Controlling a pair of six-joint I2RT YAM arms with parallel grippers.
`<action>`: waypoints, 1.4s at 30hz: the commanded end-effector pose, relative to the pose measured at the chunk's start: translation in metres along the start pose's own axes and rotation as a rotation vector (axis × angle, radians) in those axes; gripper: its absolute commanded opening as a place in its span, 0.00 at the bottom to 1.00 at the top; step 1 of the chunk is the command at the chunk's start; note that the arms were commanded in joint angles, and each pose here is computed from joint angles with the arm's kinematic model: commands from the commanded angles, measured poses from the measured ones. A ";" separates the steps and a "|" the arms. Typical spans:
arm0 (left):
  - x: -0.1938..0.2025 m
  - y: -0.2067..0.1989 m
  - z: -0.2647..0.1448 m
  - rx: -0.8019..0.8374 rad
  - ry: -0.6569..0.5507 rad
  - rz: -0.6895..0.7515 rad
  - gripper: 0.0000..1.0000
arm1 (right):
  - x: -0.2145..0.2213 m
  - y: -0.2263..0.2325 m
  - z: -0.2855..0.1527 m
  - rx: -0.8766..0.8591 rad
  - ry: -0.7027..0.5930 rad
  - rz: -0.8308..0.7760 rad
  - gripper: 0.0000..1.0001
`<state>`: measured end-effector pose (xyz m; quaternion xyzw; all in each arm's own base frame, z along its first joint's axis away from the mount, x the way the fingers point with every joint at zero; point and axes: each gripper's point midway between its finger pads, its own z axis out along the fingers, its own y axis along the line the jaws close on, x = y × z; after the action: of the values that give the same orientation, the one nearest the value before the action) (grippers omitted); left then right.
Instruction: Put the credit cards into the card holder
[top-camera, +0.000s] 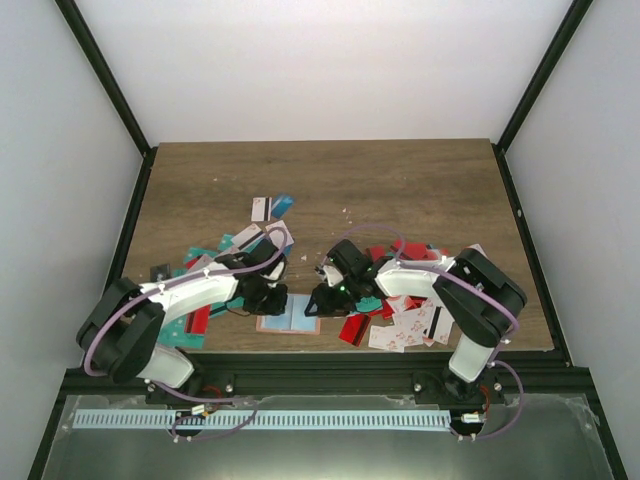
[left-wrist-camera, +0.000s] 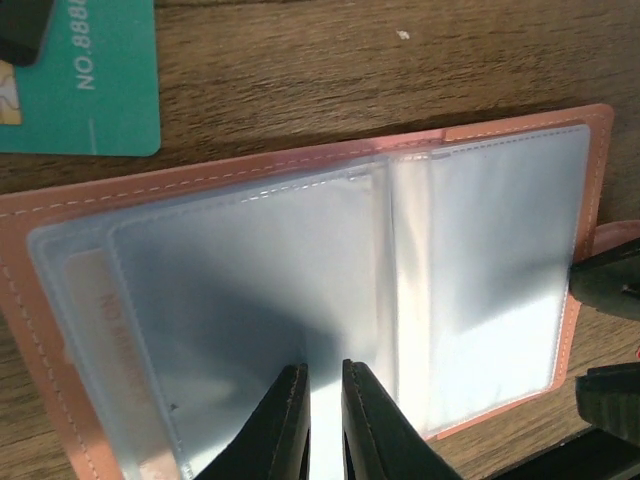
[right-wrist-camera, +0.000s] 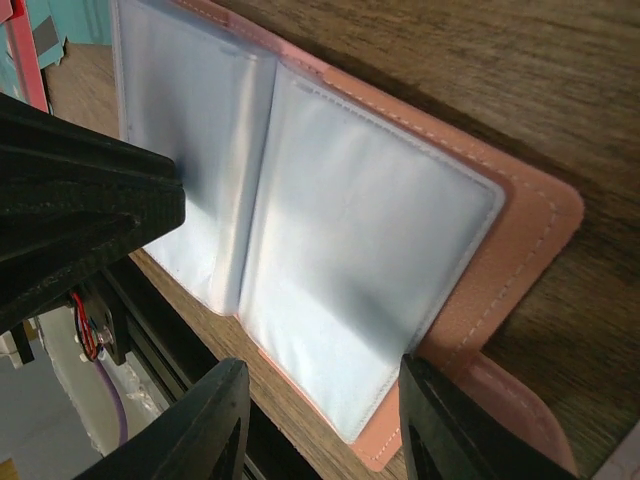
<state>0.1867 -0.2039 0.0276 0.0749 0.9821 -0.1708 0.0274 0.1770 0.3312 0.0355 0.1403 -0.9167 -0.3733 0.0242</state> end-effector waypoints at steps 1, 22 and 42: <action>0.004 0.009 -0.001 -0.033 -0.009 -0.031 0.13 | 0.002 -0.018 -0.004 0.062 -0.005 0.023 0.44; -0.043 -0.098 -0.043 0.253 -0.101 0.179 0.26 | 0.003 -0.022 -0.113 0.167 -0.291 0.132 0.54; -0.076 -0.194 0.014 0.265 -0.012 0.304 0.38 | 0.044 -0.132 -0.182 0.483 -0.514 0.610 0.79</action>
<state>0.2162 -0.3909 0.0874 0.2476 0.9201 -0.3010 0.0379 0.1828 0.1244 0.0721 -0.2044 -0.9591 -0.1706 -0.0956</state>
